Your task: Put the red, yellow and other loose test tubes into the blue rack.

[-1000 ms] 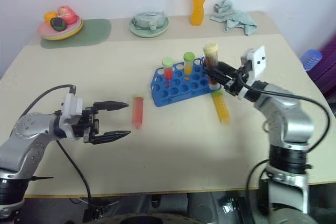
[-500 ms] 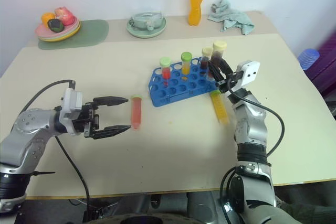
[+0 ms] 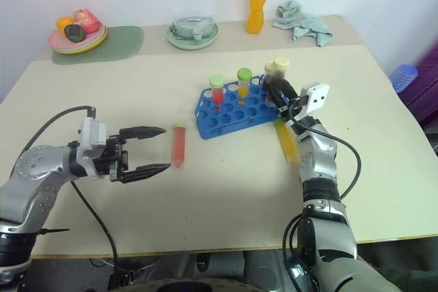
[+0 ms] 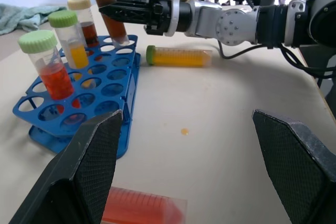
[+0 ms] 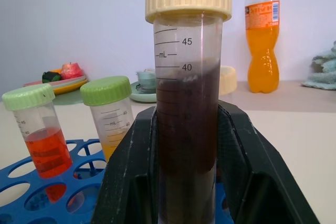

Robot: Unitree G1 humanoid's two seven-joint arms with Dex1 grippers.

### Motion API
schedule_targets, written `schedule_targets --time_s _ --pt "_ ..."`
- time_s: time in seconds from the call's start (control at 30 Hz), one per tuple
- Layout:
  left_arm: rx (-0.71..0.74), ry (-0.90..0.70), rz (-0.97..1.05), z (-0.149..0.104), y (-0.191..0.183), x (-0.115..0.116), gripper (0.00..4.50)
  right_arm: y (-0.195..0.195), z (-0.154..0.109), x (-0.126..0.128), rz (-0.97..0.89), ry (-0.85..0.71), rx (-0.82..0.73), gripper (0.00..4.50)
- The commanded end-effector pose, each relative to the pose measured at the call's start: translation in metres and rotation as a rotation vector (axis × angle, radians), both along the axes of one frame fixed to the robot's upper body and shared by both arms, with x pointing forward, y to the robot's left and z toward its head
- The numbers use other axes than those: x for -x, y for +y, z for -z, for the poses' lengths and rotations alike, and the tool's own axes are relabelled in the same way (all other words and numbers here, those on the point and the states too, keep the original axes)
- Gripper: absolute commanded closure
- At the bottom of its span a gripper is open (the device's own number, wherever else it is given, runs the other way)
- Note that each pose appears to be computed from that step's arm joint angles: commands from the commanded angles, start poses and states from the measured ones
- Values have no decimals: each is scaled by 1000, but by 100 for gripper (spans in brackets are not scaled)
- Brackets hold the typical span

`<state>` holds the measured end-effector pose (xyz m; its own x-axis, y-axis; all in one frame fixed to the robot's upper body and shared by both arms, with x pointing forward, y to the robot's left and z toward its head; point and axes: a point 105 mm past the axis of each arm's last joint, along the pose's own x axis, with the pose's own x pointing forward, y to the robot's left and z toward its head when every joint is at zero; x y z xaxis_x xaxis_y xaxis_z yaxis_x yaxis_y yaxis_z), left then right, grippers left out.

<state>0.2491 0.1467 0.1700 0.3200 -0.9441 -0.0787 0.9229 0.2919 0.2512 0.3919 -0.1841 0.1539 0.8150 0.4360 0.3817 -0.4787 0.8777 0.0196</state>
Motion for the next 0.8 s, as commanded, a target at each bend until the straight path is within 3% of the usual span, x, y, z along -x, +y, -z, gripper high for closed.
schedule_targets --time_s 0.03,0.37,0.8 --pt "-1 -42 -1 -11 1 3 43 -11 -9 3 23 -33 -4 331" --pt "16 -38 2 -12 -2 1 43 -15 -6 6 32 -26 5 331" --pt "143 13 -77 -21 -11 -6 43 -15 10 3 80 14 34 331"
